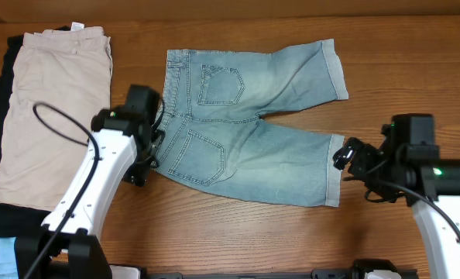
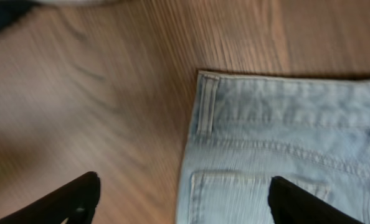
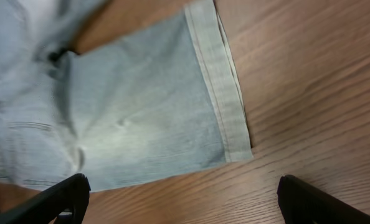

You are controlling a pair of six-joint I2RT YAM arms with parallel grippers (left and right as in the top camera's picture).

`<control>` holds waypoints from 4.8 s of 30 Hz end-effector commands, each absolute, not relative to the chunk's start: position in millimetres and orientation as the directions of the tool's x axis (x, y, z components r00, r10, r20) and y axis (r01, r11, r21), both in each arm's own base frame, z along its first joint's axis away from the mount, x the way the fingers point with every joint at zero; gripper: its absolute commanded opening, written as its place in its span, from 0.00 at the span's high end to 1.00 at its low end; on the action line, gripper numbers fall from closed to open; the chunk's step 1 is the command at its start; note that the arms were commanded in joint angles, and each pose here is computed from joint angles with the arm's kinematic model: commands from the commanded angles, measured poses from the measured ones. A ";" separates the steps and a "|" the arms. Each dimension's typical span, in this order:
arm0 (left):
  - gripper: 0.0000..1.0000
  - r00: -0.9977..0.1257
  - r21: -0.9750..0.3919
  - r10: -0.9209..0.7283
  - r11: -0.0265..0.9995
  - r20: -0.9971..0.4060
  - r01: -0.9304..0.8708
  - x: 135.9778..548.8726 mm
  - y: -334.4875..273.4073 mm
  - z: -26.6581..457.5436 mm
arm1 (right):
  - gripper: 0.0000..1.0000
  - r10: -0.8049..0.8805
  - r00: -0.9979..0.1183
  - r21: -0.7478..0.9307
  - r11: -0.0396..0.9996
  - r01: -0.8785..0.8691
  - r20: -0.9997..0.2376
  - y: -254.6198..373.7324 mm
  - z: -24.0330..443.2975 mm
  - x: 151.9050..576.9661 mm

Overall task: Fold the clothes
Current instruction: 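Grasp the waistband corner with left gripper and leg hem with right, then lift the shorts with both grippers and fold the legs up over the waist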

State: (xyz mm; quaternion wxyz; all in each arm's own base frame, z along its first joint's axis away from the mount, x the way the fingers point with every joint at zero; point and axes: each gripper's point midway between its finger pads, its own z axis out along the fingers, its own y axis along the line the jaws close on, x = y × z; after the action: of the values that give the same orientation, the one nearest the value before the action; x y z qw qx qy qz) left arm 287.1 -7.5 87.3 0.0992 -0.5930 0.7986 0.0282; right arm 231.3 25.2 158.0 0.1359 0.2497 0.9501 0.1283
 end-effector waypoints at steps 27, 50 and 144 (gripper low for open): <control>0.69 -0.423 0.035 -0.906 0.424 0.011 -0.905 262.3 -16.9 -28.1 | 0.27 0.486 -0.869 0.277 0.851 0.446 -0.094 32.2 120.1 226.6; 0.96 -0.557 0.034 -0.828 0.560 0.072 -0.828 254.7 -24.6 -27.6 | 0.53 0.699 -0.715 0.162 0.702 0.693 0.032 45.5 14.0 183.2; 0.00 -0.643 -0.340 -0.648 0.761 -0.408 -0.552 496.3 -9.4 152.4 | 0.00 0.424 -0.699 0.363 0.899 0.246 -0.576 5.3 141.2 518.0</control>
State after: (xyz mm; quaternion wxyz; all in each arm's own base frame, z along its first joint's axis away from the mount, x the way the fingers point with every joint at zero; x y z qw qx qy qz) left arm 486.1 -15.2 122.1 0.2413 -0.3454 0.9027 -0.0872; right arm 518.6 8.6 141.9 0.3465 0.2038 0.9038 0.1465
